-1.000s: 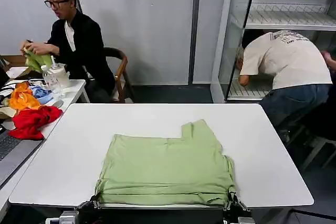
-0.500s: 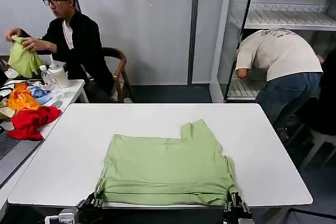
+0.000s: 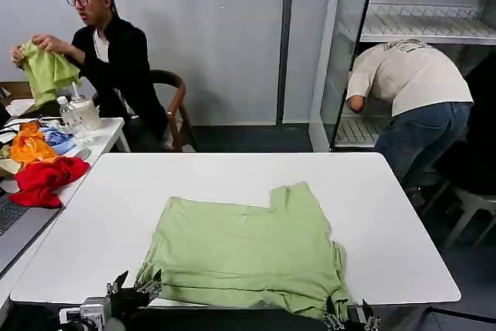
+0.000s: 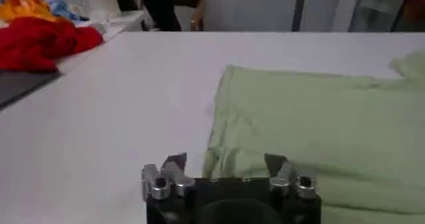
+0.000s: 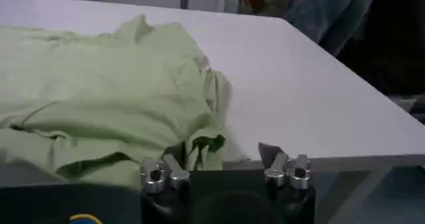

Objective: Fold and organize the clothes.

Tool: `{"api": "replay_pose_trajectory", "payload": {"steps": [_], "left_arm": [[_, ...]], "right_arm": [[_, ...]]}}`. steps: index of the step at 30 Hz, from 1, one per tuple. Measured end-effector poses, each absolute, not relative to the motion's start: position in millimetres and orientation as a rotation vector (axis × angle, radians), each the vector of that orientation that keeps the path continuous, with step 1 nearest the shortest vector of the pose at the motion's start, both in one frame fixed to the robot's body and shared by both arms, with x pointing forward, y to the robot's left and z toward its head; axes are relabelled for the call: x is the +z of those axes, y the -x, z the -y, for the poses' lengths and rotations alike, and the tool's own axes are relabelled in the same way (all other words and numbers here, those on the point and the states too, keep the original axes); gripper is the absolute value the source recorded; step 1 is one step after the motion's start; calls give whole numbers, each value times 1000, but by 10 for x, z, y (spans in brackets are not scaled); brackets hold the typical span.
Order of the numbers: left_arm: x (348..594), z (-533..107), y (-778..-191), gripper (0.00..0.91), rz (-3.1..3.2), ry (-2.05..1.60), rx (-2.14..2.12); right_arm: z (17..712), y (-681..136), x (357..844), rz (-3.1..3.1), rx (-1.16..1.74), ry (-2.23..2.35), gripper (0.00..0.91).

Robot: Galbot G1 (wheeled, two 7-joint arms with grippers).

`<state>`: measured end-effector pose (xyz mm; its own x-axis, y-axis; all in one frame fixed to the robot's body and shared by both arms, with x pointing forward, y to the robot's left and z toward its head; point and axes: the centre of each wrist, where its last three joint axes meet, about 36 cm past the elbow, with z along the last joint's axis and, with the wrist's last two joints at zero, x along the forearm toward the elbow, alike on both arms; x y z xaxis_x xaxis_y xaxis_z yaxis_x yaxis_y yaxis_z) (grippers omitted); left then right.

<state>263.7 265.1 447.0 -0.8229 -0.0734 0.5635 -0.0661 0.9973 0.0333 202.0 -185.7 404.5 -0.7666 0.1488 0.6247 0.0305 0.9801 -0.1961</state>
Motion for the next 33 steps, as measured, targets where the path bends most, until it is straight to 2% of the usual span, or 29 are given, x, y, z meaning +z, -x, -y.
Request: {"api": "replay_pose_trajectory", "payload": {"steps": [19,33], "left_arm": [[4482,-2651,-2724,907,2563,-96,-5],[4506,-2670,-2782,907,2578,-98,14]], "right_arm": [[1915,-2303,4175,2512,254,95,907],[1863,-2476,4667,2697,243,83,907]]}}
